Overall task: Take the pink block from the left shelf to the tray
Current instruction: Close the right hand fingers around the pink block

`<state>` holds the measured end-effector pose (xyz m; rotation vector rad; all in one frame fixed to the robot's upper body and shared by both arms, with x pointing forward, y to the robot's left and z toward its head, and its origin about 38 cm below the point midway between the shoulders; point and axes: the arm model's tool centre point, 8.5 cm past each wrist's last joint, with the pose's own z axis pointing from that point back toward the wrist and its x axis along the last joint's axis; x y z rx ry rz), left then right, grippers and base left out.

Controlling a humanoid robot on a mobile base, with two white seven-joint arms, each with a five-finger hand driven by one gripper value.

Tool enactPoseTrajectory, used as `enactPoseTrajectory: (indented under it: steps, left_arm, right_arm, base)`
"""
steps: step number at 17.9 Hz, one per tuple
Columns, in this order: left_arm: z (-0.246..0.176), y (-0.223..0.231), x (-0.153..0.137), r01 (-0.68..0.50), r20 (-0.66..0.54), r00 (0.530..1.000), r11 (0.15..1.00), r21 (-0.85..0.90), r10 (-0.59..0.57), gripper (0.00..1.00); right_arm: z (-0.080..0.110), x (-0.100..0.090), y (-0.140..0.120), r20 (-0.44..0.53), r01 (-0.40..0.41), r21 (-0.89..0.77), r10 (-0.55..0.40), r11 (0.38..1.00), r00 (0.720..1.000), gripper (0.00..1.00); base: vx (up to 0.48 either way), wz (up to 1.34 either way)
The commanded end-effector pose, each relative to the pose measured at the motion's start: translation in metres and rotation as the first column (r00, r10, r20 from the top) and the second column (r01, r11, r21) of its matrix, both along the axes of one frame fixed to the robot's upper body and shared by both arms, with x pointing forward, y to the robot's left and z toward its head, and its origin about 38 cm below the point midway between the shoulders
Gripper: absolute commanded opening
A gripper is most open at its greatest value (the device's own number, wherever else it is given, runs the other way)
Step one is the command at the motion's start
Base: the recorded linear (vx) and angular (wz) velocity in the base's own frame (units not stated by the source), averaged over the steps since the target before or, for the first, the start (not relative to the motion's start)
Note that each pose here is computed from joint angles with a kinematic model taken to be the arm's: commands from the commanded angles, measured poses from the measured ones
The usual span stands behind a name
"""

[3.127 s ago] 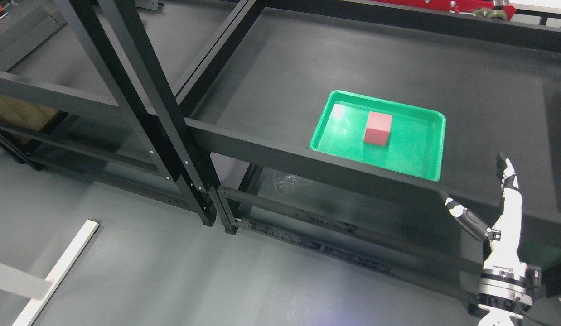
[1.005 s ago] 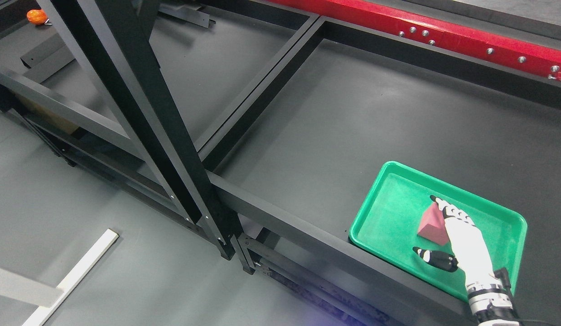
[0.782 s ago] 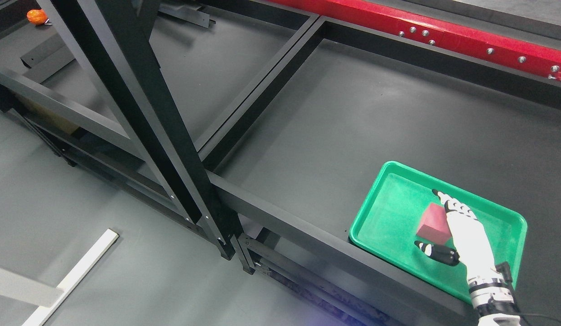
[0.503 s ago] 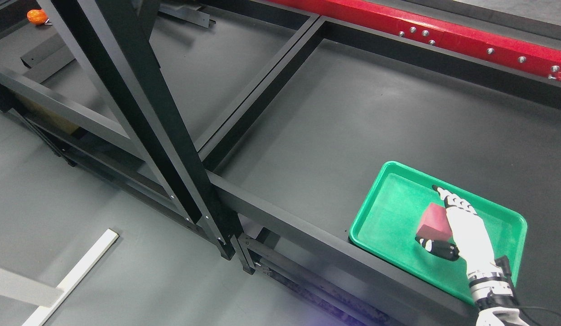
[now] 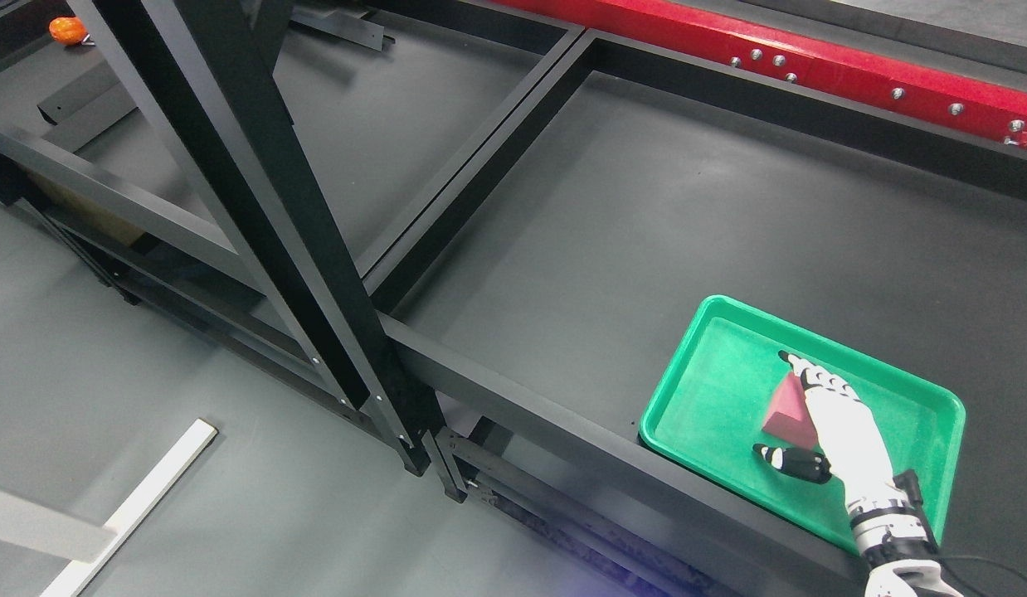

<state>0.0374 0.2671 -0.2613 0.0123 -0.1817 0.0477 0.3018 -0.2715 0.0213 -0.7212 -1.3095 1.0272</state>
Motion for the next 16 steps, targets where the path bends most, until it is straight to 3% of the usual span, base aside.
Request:
enactPoseTrajectory:
  steps: [1,3,7,10,14,16]
  left_arm:
    - [0.001,0.011,-0.006,0.001,-0.009,1.0,1.0,0.018,-0.001,1.0]
    - [0.001,0.011,-0.006,0.001,-0.009,1.0,1.0,0.018,-0.001,1.0]
    - [0.001,0.011,-0.006,0.001,-0.009,1.0,1.0,0.018,-0.001,1.0]
    - [0.001,0.011,-0.006,0.001,-0.009,1.0,1.0,0.018,-0.001,1.0]
    - [0.001,0.011,-0.006,0.001,-0.009,1.0,1.0,0.018,-0.001,1.0]
    - [0.001,0.011,-0.006,0.001,-0.009,1.0,1.0,0.018,-0.001,1.0]
  right_arm:
    - [-0.016,-0.001,-0.002,-0.041,0.008,-0.008,-0.008,1.0,0.999,0.92]
    - [-0.015,0.003,-0.006,-0.042,0.037,-0.015,-0.038,0.999,0.998,0.77]
    - [-0.015,0.004,-0.007,-0.044,0.045,-0.015,-0.045,0.999,0.998,0.58]
    - [-0.013,0.006,-0.007,-0.04,0.047,-0.004,-0.047,0.999,0.998,0.32]
    - [-0.01,0.009,-0.008,-0.028,0.047,0.003,-0.047,0.999,0.999,0.05]
    - [-0.009,0.009,-0.009,-0.025,0.052,0.013,-0.052,0.999,0.998,0.03]
  base:
    - [0.0,0.0]
    - [0.0,0.0]
    - [0.0,0.0]
    - [0.0,0.0]
    - [0.0,0.0]
    - [0.0,0.0]
